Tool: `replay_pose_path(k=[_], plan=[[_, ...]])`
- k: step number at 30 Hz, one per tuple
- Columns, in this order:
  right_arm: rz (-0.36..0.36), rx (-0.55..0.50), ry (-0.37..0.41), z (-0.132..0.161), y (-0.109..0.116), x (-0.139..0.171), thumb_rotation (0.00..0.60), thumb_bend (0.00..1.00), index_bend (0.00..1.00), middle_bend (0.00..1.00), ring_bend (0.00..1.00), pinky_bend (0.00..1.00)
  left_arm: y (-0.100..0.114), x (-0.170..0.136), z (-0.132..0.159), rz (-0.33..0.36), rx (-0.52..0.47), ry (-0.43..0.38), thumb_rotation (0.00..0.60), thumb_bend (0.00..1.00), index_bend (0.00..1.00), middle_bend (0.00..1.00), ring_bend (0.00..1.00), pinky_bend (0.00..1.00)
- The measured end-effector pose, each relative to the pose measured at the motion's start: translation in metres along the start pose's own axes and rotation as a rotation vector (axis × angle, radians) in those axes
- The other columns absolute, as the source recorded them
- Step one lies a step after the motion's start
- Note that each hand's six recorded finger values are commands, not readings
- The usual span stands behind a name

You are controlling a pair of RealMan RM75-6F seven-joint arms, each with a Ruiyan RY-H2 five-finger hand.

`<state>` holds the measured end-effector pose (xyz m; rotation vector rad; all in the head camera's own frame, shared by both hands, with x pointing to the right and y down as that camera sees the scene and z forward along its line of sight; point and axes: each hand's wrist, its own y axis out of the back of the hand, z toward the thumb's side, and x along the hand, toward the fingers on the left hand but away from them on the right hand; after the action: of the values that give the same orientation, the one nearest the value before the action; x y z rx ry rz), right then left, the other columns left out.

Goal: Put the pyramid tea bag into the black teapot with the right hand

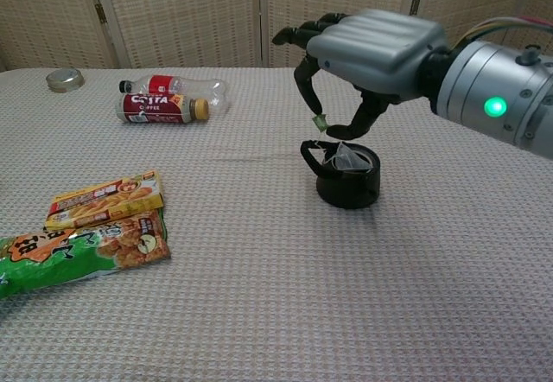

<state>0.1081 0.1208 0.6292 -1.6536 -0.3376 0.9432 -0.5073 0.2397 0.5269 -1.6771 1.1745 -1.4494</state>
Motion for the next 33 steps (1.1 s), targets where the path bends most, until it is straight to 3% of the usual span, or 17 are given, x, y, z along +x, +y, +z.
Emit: replay_pose_path(k=[4, 6, 9, 13, 18, 20, 22, 24, 26, 28, 33], plan=[[0.076, 0.030, 0.057, 0.012, -0.016, 0.005, 0.600, 0.07, 0.11, 0.00, 0.00, 0.00, 0.001, -0.001, -0.001, -0.002, -0.002, 0.004, 0.600, 0.20, 0.00, 0.00, 0.00, 0.06], [0.127, 0.039, 0.088, 0.018, -0.024, 0.009, 0.600, 0.04, 0.02, 0.00, 0.00, 0.00, 0.001, -0.001, -0.002, -0.002, -0.006, 0.005, 0.600, 0.20, 0.00, 0.00, 0.00, 0.06], [0.177, 0.028, 0.115, 0.022, -0.026, 0.015, 0.600, 0.03, 0.00, 0.00, 0.00, 0.00, 0.002, -0.001, -0.002, 0.003, -0.008, 0.003, 0.600, 0.20, 0.00, 0.00, 0.00, 0.06], [0.191, 0.006, 0.131, 0.020, -0.014, 0.027, 0.600, 0.04, 0.00, 0.00, 0.00, 0.00, 0.001, -0.002, -0.002, 0.002, 0.000, 0.002, 0.600, 0.20, 0.00, 0.00, 0.00, 0.06], [0.160, -0.012, 0.072, -0.007, 0.012, 0.043, 0.600, 0.17, 0.00, 0.00, 0.01, 0.03, -0.001, -0.002, 0.000, -0.001, 0.013, 0.004, 0.600, 0.20, 0.00, 0.00, 0.00, 0.06], [0.146, -0.021, 0.038, -0.021, 0.020, 0.047, 0.600, 0.31, 0.00, 0.00, 0.15, 0.28, -0.002, -0.002, 0.001, -0.002, 0.021, 0.005, 0.600, 0.20, 0.00, 0.00, 0.00, 0.06], [0.138, -0.031, 0.004, -0.036, 0.027, 0.051, 0.600, 0.46, 0.03, 0.02, 0.40, 0.59, -0.003, -0.002, 0.003, -0.002, 0.030, 0.005, 0.600, 0.20, 0.00, 0.00, 0.00, 0.06], [0.143, -0.040, -0.025, -0.049, 0.031, 0.054, 0.600, 0.63, 0.12, 0.08, 0.63, 0.81, -0.004, -0.001, 0.004, -0.002, 0.036, 0.005, 0.600, 0.20, 0.00, 0.00, 0.00, 0.06], [0.162, -0.044, -0.041, -0.057, 0.030, 0.055, 0.600, 0.76, 0.16, 0.12, 0.74, 0.90, -0.006, 0.000, 0.006, -0.005, 0.041, 0.005, 0.600, 0.20, 0.00, 0.00, 0.00, 0.06], [0.195, -0.048, -0.055, -0.064, 0.027, 0.055, 0.600, 0.82, 0.17, 0.13, 0.78, 0.93, -0.008, 0.001, 0.007, -0.010, 0.043, 0.006, 0.600, 0.20, 0.00, 0.00, 0.00, 0.06], [0.309, -0.073, -0.075, -0.073, 0.016, 0.052, 0.600, 0.88, 0.20, 0.15, 0.81, 0.95, -0.011, 0.005, 0.007, -0.025, 0.043, 0.009, 0.600, 0.20, 0.00, 0.00, 0.00, 0.06]])
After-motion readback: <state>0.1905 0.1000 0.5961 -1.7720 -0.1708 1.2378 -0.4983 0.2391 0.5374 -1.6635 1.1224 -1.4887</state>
